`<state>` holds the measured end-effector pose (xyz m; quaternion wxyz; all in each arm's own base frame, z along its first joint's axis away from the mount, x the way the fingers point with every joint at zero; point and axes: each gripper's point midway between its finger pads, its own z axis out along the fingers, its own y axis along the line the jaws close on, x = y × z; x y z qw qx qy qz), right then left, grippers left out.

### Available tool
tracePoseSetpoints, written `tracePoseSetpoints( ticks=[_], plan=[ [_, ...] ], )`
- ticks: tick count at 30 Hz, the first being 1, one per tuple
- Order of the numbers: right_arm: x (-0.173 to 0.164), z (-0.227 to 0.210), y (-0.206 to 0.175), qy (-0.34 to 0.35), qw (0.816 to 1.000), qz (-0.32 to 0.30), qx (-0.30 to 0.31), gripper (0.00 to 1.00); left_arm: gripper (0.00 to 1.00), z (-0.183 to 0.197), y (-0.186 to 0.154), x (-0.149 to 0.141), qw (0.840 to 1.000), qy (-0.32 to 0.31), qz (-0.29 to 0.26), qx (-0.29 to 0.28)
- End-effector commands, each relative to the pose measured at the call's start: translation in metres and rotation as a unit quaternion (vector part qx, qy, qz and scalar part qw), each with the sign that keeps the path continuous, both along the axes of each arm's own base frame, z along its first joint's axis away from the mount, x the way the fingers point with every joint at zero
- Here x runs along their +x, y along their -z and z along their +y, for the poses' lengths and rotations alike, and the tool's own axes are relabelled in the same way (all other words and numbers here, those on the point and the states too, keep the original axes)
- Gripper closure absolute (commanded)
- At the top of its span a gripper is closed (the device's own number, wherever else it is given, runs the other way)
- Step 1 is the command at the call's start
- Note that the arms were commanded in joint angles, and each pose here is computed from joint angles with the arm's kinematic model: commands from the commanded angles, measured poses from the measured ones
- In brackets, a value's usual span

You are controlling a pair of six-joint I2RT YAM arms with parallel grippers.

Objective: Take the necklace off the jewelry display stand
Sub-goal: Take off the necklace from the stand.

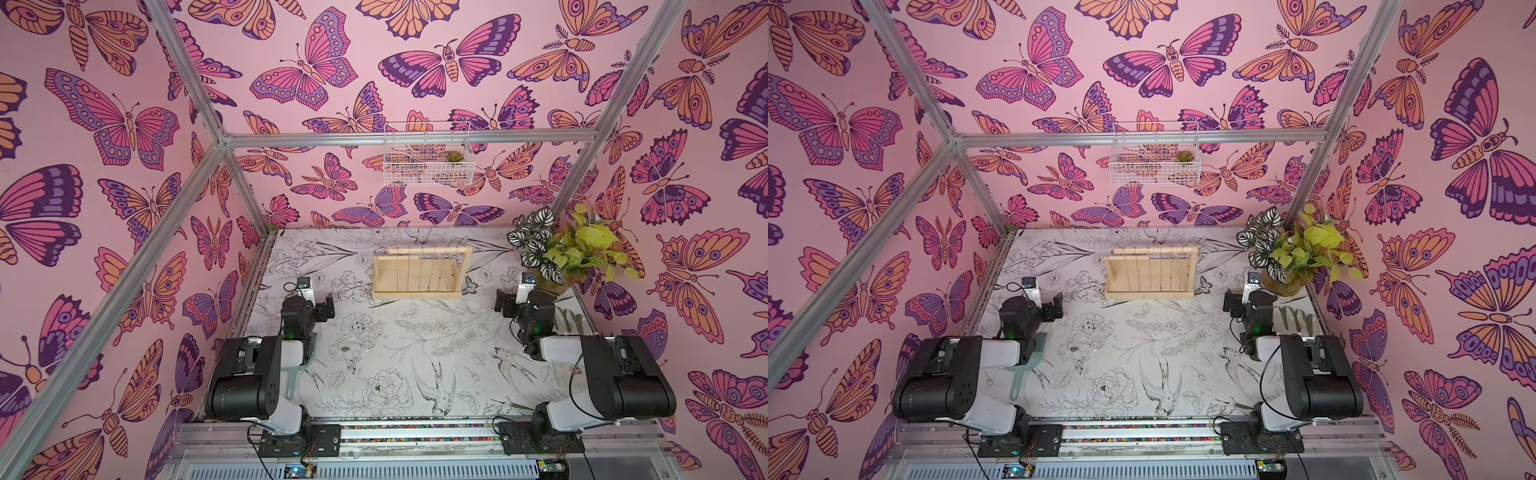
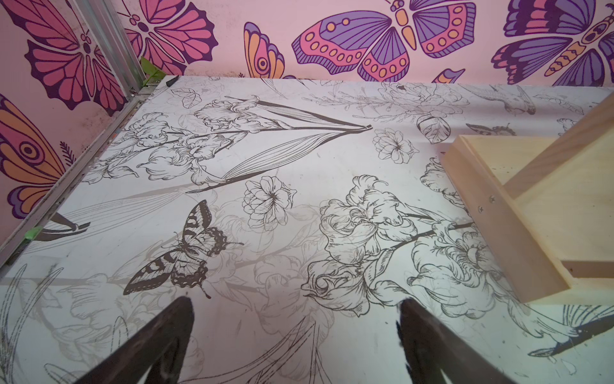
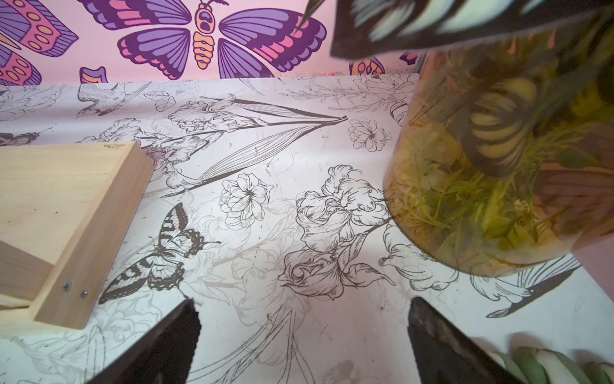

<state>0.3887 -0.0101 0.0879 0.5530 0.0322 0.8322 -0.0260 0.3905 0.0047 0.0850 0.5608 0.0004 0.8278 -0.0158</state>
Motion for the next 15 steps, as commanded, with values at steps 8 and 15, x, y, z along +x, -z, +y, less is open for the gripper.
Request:
tracePoseSetpoints(
  ticks=[8,15],
  plan=[
    [0.005,0.005,-0.04,0.038,0.998,0.044,-0.022,0.0,0.01,-0.001,-0.034,0.008,0.999,-0.018,0.031,0.032],
    [-0.003,0.04,-0.074,0.069,0.989,0.072,-0.106,0.0,0.01,-0.056,-0.087,0.014,0.999,0.025,-0.012,0.033]
  ],
)
